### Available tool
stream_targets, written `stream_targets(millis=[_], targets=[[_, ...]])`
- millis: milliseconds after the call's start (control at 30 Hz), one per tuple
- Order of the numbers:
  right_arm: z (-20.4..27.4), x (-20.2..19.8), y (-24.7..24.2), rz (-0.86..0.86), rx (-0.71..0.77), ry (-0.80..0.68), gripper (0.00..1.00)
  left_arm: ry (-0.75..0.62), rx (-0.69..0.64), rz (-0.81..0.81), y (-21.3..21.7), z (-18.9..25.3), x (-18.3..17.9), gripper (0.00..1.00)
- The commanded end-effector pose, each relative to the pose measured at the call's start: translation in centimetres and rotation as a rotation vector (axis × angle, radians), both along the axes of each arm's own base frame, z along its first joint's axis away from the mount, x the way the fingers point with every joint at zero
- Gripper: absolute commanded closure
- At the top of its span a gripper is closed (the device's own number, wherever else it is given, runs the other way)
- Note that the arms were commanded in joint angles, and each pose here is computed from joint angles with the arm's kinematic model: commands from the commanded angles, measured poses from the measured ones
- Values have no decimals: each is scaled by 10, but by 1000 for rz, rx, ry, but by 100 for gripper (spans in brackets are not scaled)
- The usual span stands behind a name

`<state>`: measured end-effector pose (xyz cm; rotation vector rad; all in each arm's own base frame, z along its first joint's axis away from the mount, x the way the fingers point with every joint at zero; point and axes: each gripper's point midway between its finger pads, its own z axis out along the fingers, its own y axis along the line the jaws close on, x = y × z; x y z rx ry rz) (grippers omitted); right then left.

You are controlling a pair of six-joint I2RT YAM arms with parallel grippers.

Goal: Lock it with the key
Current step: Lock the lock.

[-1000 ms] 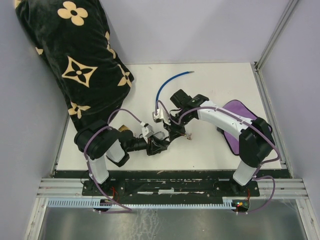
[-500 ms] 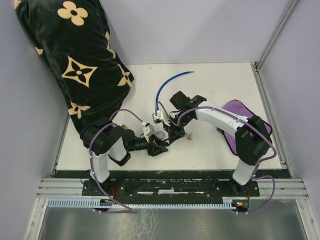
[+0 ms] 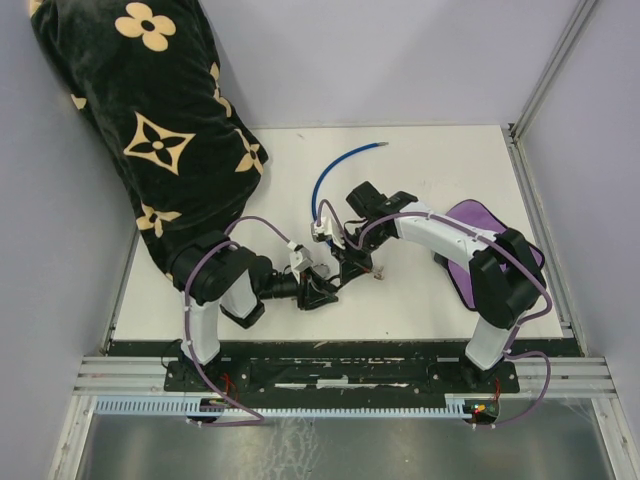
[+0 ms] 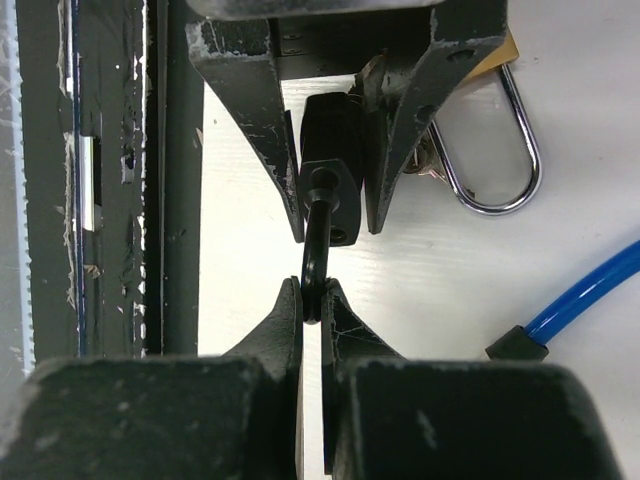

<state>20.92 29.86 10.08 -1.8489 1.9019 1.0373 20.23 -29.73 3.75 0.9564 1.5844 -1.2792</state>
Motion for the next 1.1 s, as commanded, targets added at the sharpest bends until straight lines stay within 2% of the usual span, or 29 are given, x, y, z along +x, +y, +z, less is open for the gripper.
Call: stream_targets(millis=[0,200,233,333,433,533,767,900,1067], targets=[[9,-10,15,22,89,62,98,-146,-114,20,-10,35,19,57],[12,-2,21,10,108,37,98,-137,-115,-22,-12,33,14,59],[12,-2,21,8,112,38,98,-134,-115,-31,-13,32,12,62],[12,-1,23,3,123,35,98,-128,-116,-46,-14,32,10,87],[11,-2,26,-2,152,38,98,-142,-113,-41,-12,32,10,97],[11,-9,30,21,189,73,93,-182,-111,-29,-9,36,9,97],[-4,-8,21,52,140,51,78,-229,-109,-25,-6,40,8,97],[-5,-7,22,65,154,28,83,-234,-110,-28,-7,41,8,97],[-9,-17,23,174,134,-37,89,-260,-114,-11,-7,46,11,97]])
